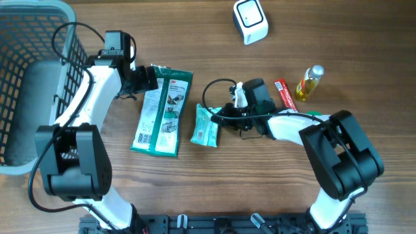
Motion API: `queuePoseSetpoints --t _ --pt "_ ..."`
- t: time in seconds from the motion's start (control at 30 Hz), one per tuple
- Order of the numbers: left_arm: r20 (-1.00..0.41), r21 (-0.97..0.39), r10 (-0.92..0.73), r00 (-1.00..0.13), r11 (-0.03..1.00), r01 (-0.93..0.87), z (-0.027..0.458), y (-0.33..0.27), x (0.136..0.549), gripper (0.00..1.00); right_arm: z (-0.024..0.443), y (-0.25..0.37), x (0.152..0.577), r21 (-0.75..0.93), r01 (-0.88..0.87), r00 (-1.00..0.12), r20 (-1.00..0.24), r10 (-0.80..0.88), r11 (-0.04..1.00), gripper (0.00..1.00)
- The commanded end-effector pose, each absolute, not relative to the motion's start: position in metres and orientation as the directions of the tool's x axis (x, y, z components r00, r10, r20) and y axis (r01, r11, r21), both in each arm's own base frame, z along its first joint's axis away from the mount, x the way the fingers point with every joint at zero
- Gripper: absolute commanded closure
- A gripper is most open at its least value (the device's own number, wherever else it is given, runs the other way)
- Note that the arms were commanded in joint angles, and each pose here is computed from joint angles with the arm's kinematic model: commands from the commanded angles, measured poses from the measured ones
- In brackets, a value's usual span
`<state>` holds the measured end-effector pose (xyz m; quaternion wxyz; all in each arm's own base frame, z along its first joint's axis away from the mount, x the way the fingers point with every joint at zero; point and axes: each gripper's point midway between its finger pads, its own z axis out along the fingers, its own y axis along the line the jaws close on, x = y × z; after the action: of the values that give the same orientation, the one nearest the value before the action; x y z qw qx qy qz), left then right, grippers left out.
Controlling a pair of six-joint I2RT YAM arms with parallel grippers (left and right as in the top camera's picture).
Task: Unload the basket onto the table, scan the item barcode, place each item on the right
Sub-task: 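Lift the wipes pouch with the right gripper and carry it up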
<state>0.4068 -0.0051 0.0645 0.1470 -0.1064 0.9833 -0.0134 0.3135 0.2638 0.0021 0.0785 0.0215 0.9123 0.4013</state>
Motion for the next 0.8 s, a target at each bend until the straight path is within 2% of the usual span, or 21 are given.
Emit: queuePoseSetpoints --t 0.0,0.1,0.3,0.43,0.67,0.77 --pt "-0.304 -0.055 -0.227 -0.925 0.974 -0.221 0.071 -0.001 0.410 0.00 0.032 0.251 0.324 0.648 -0.085 -0.969 -0.231 0.089 0.756 0.96" --pt "-0.304 -0.055 -0.227 -0.925 0.974 -0.221 0.071 -0.001 0.410 0.00 0.079 0.237 0.326 0.579 -0.136 -0.948 -0.312 0.065 0.804 0.96" --pt "-0.304 -0.055 -0.227 -0.925 0.974 -0.221 0.071 -0.001 0.410 0.00 0.151 0.226 0.314 0.553 -0.185 -0.925 -0.376 0.046 0.812 0.96" --pt "-0.304 -0.055 -0.227 -0.925 0.974 -0.221 0.071 -0.001 0.410 0.00 0.165 0.226 0.314 0.554 -0.207 -0.914 -0.403 0.042 0.806 0.96" --pt "-0.304 -0.055 -0.227 -0.925 0.974 -0.221 0.071 -0.001 0.410 0.00 0.162 0.225 0.310 0.538 -0.223 -0.915 -0.402 0.016 0.813 0.96" --pt "-0.304 -0.055 -0.227 -0.925 0.974 -0.221 0.071 -0.001 0.410 0.00 0.166 0.221 0.315 0.486 -0.281 -0.890 -0.455 -0.035 0.827 0.96"
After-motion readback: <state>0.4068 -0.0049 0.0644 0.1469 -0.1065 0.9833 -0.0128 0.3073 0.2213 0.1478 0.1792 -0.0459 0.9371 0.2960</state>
